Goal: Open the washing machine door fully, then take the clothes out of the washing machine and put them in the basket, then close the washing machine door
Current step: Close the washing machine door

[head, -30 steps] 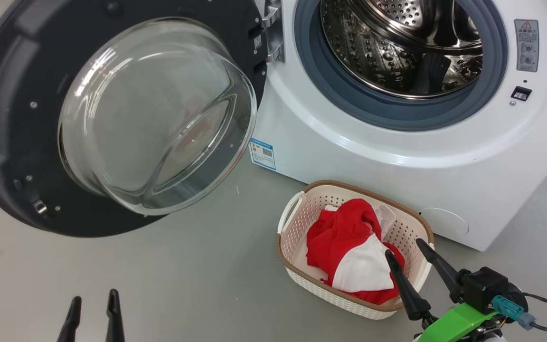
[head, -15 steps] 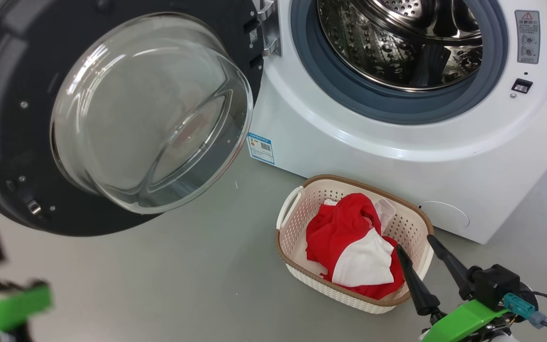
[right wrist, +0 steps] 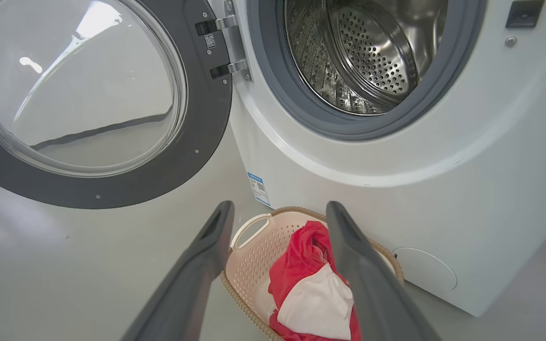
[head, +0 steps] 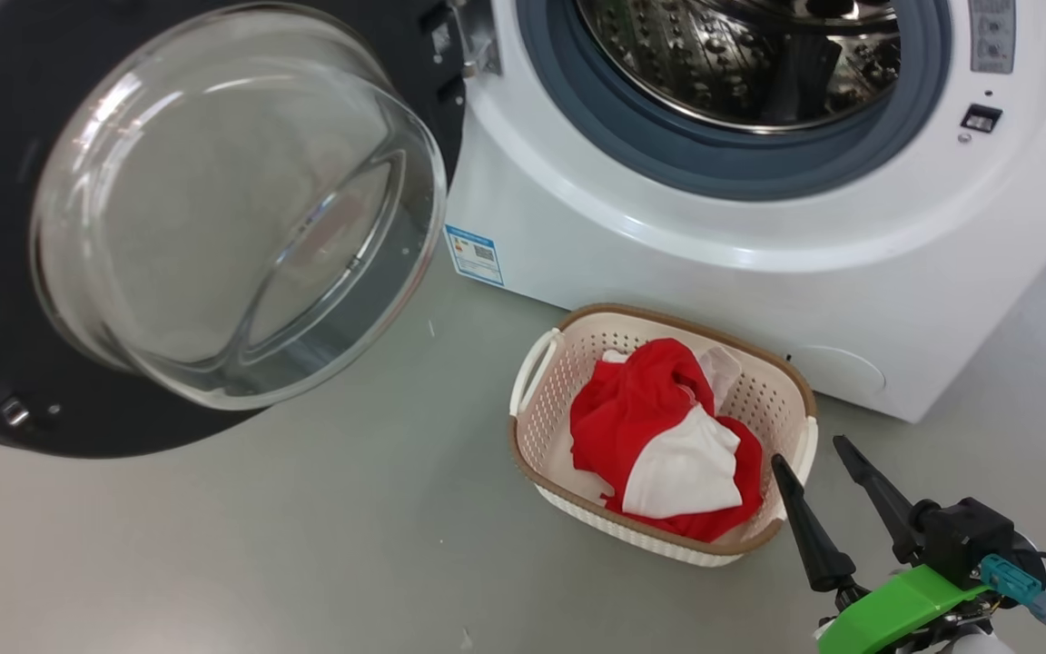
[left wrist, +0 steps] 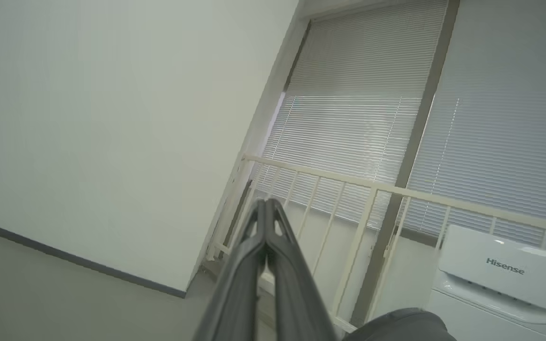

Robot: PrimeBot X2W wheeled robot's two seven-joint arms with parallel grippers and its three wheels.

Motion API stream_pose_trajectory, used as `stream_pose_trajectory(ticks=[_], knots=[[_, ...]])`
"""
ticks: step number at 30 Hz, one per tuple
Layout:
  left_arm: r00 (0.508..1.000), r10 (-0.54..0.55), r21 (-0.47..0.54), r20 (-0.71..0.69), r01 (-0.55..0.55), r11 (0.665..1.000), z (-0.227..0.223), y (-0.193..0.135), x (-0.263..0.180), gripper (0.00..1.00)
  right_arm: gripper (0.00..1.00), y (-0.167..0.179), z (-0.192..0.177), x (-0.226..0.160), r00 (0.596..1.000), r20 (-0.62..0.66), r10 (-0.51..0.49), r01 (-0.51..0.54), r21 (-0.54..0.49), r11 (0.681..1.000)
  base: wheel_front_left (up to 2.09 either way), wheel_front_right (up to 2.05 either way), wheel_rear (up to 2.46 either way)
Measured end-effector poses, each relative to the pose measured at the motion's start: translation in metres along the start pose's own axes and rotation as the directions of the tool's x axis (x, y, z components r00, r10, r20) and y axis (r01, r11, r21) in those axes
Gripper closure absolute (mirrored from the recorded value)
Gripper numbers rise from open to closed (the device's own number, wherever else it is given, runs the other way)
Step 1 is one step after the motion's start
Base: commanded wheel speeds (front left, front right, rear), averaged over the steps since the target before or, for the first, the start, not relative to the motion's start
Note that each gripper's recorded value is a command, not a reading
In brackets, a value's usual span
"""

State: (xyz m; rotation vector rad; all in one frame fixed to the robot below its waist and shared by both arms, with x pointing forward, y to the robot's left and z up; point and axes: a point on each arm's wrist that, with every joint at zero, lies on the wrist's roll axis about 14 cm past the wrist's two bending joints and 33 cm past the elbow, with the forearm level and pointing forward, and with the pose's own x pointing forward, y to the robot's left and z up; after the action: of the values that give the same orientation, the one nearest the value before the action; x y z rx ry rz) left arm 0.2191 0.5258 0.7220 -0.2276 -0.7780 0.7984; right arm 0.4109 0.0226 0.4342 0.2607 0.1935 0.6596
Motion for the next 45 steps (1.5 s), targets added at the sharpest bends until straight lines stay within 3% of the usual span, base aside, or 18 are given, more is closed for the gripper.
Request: stream_pose_trajectory(ticks=[4,10,15,22,30,45], knots=[[0.98,0.108,-0.069,-0.164,-0.121,0.99,-0.035,0.027,0.015,1.0,0.0,-0.007,-0.004,0.0,1.0,-0.007,-0.017,0.017,0.011,1.0,0.0,0.0,0.0],[0.911,0.144,-0.117,-0.388,-0.203,0.972,-0.074,0.033,0.026,1.0,0.0,-0.016,-0.012,-0.002,0.999,-0.024,-0.036,0.036,0.02,0.999,0.0,0.0,0.0],[0.793,0.112,-0.136,-0.598,-0.239,0.962,-0.11,0.027,0.017,1.0,0.0,-0.024,-0.015,-0.003,0.998,-0.033,-0.046,0.047,0.013,0.999,0.0,0.0,0.0],[0.619,0.061,-0.155,-0.783,-0.288,0.945,-0.144,0.023,-0.012,1.0,0.0,-0.026,-0.015,-0.004,0.998,-0.035,-0.05,0.051,0.005,0.999,0.0,0.0,0.0],[0.49,-0.007,-0.154,-0.872,-0.261,0.953,-0.157,0.012,-0.032,1.0,0.0,-0.025,-0.013,-0.003,0.998,-0.029,-0.047,0.047,0.001,0.999,0.0,0.0,0.0],[0.375,-0.11,-0.193,-0.92,-0.192,0.962,-0.156,-0.003,-0.055,1.0,0.0,-0.021,-0.005,-0.005,0.999,-0.009,-0.046,0.046,-0.007,0.999,0.0,0.0,0.0]])
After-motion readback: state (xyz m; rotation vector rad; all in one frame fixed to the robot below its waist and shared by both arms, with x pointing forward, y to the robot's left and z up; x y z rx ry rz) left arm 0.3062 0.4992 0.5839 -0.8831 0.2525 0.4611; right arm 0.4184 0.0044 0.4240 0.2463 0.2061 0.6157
